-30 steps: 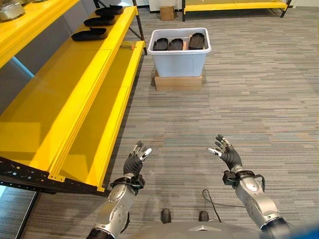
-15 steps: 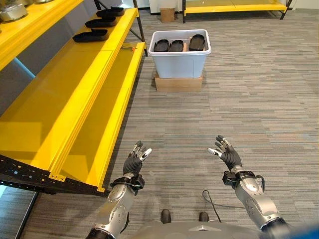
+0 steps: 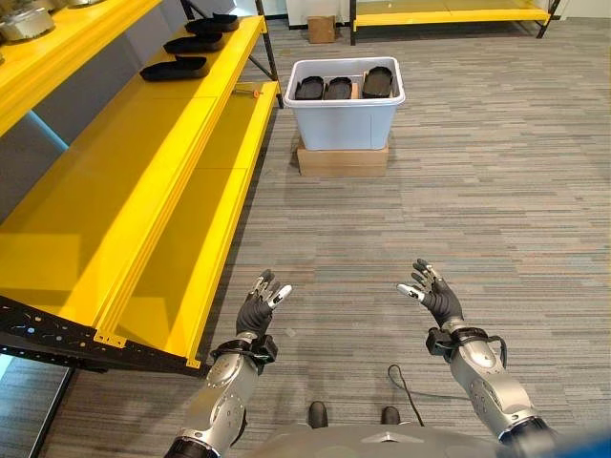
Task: Move parts from the plastic box to the shelf.
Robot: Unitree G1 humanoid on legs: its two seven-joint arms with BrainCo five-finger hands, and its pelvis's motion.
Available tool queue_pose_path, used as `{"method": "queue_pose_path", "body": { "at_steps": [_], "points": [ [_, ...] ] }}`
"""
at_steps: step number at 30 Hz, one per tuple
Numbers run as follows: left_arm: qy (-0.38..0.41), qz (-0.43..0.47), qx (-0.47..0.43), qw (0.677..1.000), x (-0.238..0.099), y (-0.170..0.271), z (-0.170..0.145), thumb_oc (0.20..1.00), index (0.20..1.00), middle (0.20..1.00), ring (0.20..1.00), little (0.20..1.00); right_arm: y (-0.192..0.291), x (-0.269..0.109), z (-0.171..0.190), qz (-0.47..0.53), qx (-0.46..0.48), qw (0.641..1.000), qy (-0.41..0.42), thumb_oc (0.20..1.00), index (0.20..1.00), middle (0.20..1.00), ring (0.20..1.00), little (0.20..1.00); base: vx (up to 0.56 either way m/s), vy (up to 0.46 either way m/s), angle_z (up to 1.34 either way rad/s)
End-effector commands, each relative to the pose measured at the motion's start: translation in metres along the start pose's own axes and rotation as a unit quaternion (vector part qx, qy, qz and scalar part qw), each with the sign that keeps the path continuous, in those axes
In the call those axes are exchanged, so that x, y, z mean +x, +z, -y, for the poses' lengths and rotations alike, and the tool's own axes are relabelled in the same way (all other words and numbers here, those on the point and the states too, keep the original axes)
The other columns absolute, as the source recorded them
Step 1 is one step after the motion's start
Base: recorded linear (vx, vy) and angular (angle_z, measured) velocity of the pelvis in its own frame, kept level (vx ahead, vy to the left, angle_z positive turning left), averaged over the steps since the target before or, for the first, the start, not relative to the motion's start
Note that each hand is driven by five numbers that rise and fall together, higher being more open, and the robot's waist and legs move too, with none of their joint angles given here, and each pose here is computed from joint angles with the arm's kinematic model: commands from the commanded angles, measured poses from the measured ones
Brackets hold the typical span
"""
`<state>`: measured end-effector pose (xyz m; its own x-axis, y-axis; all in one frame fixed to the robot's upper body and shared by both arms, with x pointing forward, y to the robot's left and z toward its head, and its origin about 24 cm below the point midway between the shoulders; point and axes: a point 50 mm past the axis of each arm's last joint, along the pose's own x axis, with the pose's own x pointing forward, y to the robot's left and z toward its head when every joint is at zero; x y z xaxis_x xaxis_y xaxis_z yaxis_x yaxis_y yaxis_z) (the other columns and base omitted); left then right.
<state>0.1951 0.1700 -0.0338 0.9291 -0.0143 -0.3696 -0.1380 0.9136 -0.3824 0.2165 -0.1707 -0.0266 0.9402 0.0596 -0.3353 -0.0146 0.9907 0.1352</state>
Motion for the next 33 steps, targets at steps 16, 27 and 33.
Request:
{"method": "queue_pose_path", "body": {
  "at_steps": [16,27,33],
  "points": [
    [-0.035,0.091,0.035,0.995,0.011,0.046,0.008,1.000,1.000,1.000,1.000,1.000,0.013,0.005,-0.016,0.035,-0.018,0.999,0.032,1.000,1.000,1.000,1.000,1.000,0.01,0.126,0.00],
    [-0.040,0.093,0.042,0.994,0.011,0.045,0.007,1.000,1.000,1.000,1.000,1.000,0.007,-0.001,-0.008,0.030,0.023,0.999,0.012,1.000,1.000,1.000,1.000,1.000,0.15,0.059,0.14],
    [-0.049,0.078,0.014,0.996,0.012,0.036,0.010,1.000,1.000,1.000,1.000,1.000,-0.004,-0.011,-0.006,0.012,0.060,0.998,0.006,1.000,1.000,1.000,1.000,1.000,0.39,-0.164,0.31]
  ]
}}
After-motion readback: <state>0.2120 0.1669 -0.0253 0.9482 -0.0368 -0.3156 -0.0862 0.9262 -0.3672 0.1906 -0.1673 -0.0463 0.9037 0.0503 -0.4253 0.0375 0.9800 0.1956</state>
